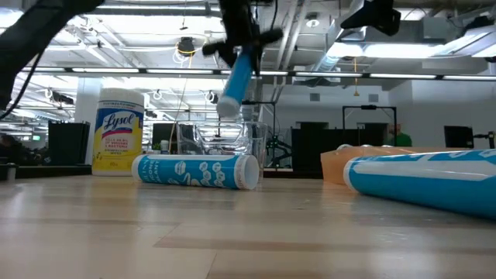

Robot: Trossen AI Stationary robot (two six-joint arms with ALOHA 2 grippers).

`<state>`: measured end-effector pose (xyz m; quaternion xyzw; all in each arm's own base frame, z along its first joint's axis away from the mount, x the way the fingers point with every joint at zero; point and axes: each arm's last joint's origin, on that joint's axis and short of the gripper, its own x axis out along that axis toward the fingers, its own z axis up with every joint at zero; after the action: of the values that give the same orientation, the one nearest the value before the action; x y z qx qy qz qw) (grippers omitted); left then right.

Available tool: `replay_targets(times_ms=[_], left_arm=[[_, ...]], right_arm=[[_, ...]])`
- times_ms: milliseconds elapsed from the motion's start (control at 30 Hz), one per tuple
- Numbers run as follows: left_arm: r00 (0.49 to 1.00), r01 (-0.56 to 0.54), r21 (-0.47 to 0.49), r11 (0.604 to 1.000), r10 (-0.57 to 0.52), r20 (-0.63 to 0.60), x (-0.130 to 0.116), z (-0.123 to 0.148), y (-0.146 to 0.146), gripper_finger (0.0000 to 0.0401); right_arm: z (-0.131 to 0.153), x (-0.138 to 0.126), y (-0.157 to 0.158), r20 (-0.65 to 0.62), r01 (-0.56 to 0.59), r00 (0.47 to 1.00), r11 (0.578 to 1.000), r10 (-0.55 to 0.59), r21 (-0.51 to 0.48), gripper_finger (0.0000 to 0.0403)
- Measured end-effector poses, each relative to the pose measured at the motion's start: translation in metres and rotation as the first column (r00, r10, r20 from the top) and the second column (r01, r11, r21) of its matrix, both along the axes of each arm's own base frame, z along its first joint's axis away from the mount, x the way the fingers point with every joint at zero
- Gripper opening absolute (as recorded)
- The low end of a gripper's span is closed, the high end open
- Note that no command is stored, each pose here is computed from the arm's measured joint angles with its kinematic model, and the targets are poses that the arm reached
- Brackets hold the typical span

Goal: Pick & place silicon tubes, Sealant and Lysol wipes
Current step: Put the bottom right blue sealant into the transparent bin

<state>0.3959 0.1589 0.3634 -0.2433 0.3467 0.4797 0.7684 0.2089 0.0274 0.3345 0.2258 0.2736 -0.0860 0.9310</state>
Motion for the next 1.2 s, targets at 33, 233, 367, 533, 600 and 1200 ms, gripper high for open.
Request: replay_targets(times_ms=[33, 233, 367, 533, 600, 1200], left_arm=[[1.0, -0.011, -0.026, 1.0, 0.011, -0.01, 0.003, -0.009, 0.007, 0.0195], [0.993, -0.083, -0.136, 0.987, 0.071, -0.09, 0.018, -0.058, 0.033, 0.0195], [0.987, -0.111, -0.229, 0.967, 0.08, -0.14, 0.025, -0.085, 0.035, 0.0195], [0.981, -0.143, -0.268, 0.953, 0.1, -0.166, 0.027, -0.093, 0.03, 0.0195], [0.978, -0.165, -0.279, 0.946, 0.12, -0.172, 0.026, -0.094, 0.03, 0.0195], [0.962, -0.261, -0.323, 0.91, 0.218, -0.161, 0.037, -0.118, 0.029, 0.0195]], right_arm=[[0.0, 0.0, 0.001, 0.0, -0.002, 1.0, 1.0, 0.002, 0.001, 0.029], [0.0, -0.001, 0.005, -0.002, 0.008, 1.0, 1.0, -0.008, 0.006, 0.029], [-0.002, -0.002, 0.004, -0.016, 0.013, 1.0, 1.0, -0.012, 0.01, 0.029], [-0.002, -0.002, 0.004, -0.016, 0.018, 1.0, 1.0, -0.017, 0.01, 0.029], [-0.002, -0.002, 0.004, -0.016, 0.018, 1.0, 1.0, -0.017, 0.01, 0.029], [-0.002, -0.002, 0.004, -0.017, 0.013, 1.0, 1.0, -0.013, 0.009, 0.029]])
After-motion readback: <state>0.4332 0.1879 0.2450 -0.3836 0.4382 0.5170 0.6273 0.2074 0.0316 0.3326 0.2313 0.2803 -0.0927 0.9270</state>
